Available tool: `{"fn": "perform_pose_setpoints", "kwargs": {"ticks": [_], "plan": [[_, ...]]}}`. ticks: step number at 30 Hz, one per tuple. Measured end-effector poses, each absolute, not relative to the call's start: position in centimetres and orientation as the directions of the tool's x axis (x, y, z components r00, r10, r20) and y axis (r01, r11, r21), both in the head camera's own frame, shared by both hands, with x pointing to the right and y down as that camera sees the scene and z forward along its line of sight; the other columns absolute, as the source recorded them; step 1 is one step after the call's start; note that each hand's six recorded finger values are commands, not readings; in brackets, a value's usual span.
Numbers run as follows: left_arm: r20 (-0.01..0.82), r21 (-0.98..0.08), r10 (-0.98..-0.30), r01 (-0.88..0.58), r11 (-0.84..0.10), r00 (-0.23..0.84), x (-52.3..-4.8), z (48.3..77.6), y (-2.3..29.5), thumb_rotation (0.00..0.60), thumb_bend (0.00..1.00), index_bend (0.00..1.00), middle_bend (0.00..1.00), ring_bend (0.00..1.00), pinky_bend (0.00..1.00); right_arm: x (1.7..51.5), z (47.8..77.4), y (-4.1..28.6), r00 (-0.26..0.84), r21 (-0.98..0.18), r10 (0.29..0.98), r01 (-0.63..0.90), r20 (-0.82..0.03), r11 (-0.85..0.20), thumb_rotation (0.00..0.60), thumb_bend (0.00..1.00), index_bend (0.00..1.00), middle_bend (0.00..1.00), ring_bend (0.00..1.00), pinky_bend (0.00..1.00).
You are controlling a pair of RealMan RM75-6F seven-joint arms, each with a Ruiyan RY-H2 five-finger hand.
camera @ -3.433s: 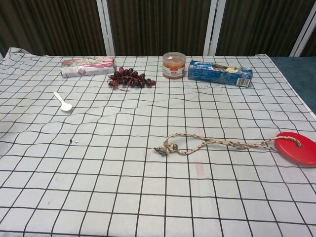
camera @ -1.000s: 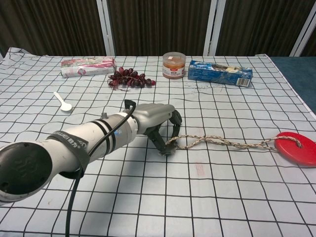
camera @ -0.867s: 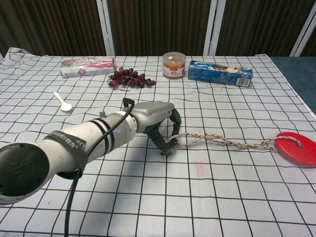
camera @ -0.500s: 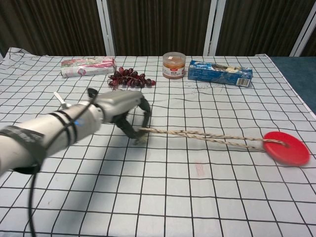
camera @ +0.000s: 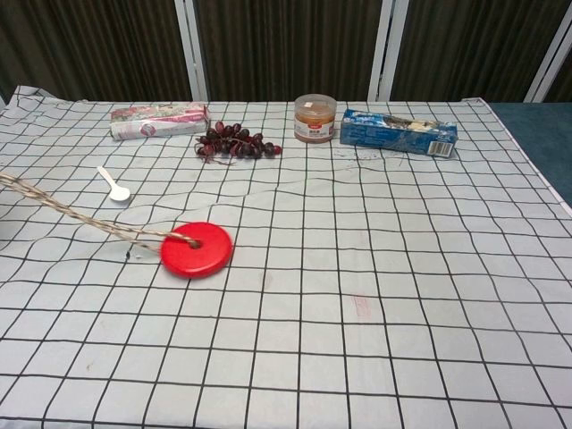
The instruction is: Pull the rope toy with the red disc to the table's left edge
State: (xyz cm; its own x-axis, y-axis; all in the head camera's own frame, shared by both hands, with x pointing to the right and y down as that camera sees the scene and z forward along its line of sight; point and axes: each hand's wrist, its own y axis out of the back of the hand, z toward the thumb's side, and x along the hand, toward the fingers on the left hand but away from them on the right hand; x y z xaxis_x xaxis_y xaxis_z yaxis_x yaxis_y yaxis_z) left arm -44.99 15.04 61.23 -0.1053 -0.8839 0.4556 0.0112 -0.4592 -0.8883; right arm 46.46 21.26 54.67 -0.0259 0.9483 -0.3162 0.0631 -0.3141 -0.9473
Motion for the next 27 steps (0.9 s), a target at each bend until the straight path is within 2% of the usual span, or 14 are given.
{"fn": "perform_pose_setpoints", "kwargs": {"ticks": [5, 10, 13, 17, 24, 25, 26, 27], "plan": [[0.354, -0.922, -0.906, 0.078, -0.380, -0.231, -50.1, 58.8, 14.2, 0.600, 0.70, 0.92, 0.30, 0.05, 0.13, 46.0, 54.6, 21.0, -0.011, -0.948, 0.950, 0.066, -0.313, -0.312, 0.600, 0.37, 0.00, 0.00, 0.00, 0.00], [0.151, -0.954, -0.918, 0.190, -0.233, -0.368, -53.8, 56.2, 12.7, 0.600, 0.71, 0.92, 0.32, 0.07, 0.14, 45.8, 54.7, 21.2, -0.007, -0.946, 0.947, 0.061, -0.320, -0.319, 0.600, 0.37, 0.00, 0.00, 0.00, 0.00], [0.077, -0.954, -0.903, 0.233, -0.190, -0.422, -55.0, 55.4, 12.1, 0.600, 0.71, 0.92, 0.32, 0.07, 0.14, 45.9, 54.7, 21.1, -0.010, -0.946, 0.947, 0.060, -0.320, -0.319, 0.600, 0.37, 0.00, 0.00, 0.00, 0.00], [0.108, -0.963, -0.907, 0.185, -0.198, -0.408, -54.3, 55.9, 12.0, 0.600, 0.71, 0.92, 0.32, 0.07, 0.14, 46.0, 54.8, 21.1, -0.015, -0.945, 0.946, 0.061, -0.324, -0.322, 0.600, 0.37, 0.00, 0.00, 0.00, 0.00], [0.230, -0.969, -0.943, 0.036, -0.245, -0.242, -49.2, 58.0, 12.4, 0.600, 0.66, 0.91, 0.31, 0.05, 0.14, 45.7, 55.0, 21.2, -0.011, -0.942, 0.943, 0.066, -0.331, -0.330, 0.600, 0.37, 0.00, 0.00, 0.00, 0.00], [0.244, -0.967, -0.946, 0.021, -0.254, -0.214, -48.4, 58.2, 12.5, 0.600, 0.64, 0.86, 0.28, 0.04, 0.13, 45.8, 55.1, 21.2, -0.012, -0.941, 0.943, 0.067, -0.333, -0.331, 0.600, 0.37, 0.00, 0.00, 0.00, 0.00], [0.262, -0.963, -0.947, 0.008, -0.268, -0.188, -47.7, 58.5, 12.7, 0.600, 0.59, 0.71, 0.22, 0.02, 0.10, 45.8, 55.1, 21.3, -0.013, -0.941, 0.943, 0.067, -0.334, -0.332, 0.600, 0.37, 0.00, 0.00, 0.00, 0.00], [0.291, -0.955, -0.943, -0.001, -0.295, -0.159, -47.0, 58.9, 13.0, 0.600, 0.54, 0.50, 0.15, 0.01, 0.07, 45.8, 55.1, 21.3, -0.014, -0.941, 0.942, 0.067, -0.334, -0.333, 0.600, 0.37, 0.00, 0.00, 0.00, 0.00]]}}
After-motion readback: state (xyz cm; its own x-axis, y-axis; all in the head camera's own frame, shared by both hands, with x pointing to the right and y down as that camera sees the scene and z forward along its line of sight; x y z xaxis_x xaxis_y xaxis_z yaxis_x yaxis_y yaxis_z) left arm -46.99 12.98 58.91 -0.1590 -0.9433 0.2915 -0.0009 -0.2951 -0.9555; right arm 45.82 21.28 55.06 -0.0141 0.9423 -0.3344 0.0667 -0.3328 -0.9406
